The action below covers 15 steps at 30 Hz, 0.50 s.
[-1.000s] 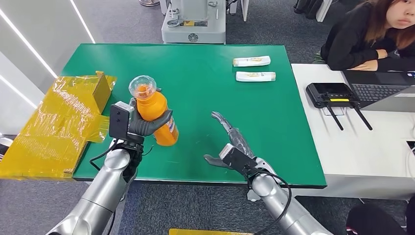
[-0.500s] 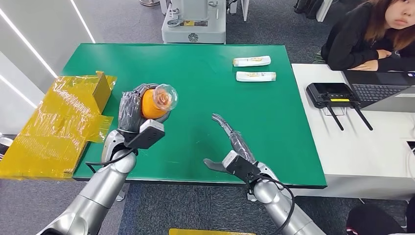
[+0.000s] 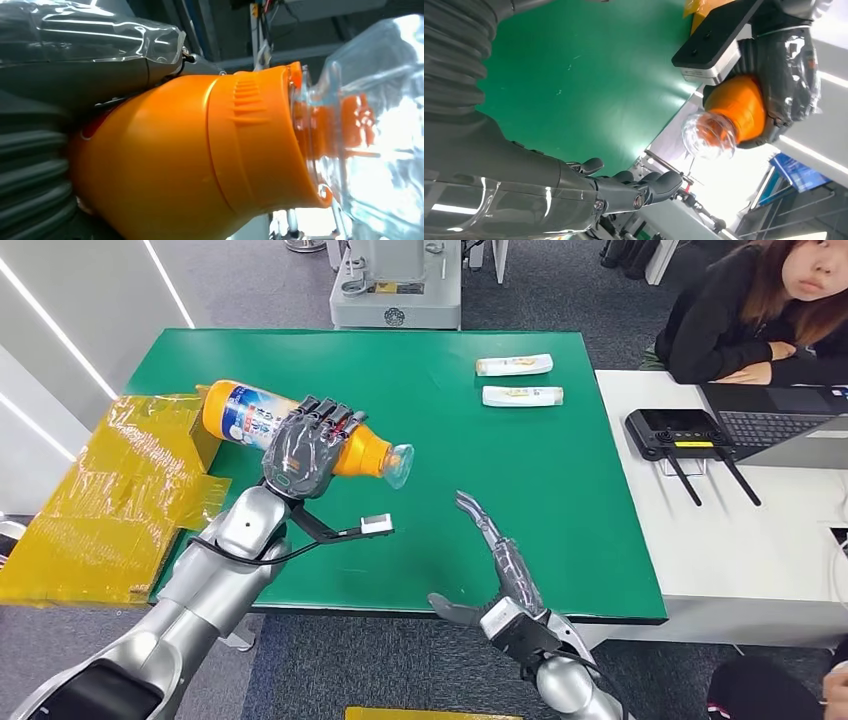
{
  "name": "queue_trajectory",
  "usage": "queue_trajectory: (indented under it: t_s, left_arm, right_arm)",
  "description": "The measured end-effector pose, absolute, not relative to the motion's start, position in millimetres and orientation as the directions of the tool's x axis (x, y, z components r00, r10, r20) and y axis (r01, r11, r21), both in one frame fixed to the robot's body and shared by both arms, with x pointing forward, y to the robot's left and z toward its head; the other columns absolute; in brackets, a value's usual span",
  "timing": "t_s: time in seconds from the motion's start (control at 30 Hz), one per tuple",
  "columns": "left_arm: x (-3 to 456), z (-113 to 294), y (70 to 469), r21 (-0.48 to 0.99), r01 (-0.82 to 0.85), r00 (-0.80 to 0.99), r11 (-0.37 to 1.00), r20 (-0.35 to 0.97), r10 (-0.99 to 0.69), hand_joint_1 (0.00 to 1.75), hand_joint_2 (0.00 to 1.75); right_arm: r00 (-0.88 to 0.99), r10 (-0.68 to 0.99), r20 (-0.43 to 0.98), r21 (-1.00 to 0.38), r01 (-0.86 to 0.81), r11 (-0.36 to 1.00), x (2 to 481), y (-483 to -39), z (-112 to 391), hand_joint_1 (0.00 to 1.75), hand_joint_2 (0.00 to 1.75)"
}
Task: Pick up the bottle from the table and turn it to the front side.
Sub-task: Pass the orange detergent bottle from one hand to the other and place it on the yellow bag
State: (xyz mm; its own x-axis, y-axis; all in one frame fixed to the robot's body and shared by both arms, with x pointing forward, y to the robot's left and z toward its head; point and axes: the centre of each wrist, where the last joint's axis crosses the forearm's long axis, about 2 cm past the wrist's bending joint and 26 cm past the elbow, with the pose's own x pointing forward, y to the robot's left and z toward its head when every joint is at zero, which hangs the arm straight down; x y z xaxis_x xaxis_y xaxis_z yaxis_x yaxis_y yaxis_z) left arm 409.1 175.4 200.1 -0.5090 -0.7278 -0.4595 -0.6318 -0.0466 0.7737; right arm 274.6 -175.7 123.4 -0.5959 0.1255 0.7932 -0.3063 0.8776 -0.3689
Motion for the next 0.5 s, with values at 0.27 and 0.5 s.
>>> queue_trajectory:
  t_s: [0.27,0.5]
  left_arm:
    - [421,176,193,0.824,-0.534,-0.507,-0.190,-0.492,-0.708,1.75,1.75]
    - [421,139,248,0.942,-0.292,-0.497,-0.165,-0.296,-0.816,1.75,1.75]
  right_arm:
    - [-0.592,0.127,0.796,-0.358,-0.291,0.887,262,-181,120,0.00,1.75]
    - [-0.582,0.132,0.802,-0.352,-0.282,0.892,259,-184,117,0.00,1.75]
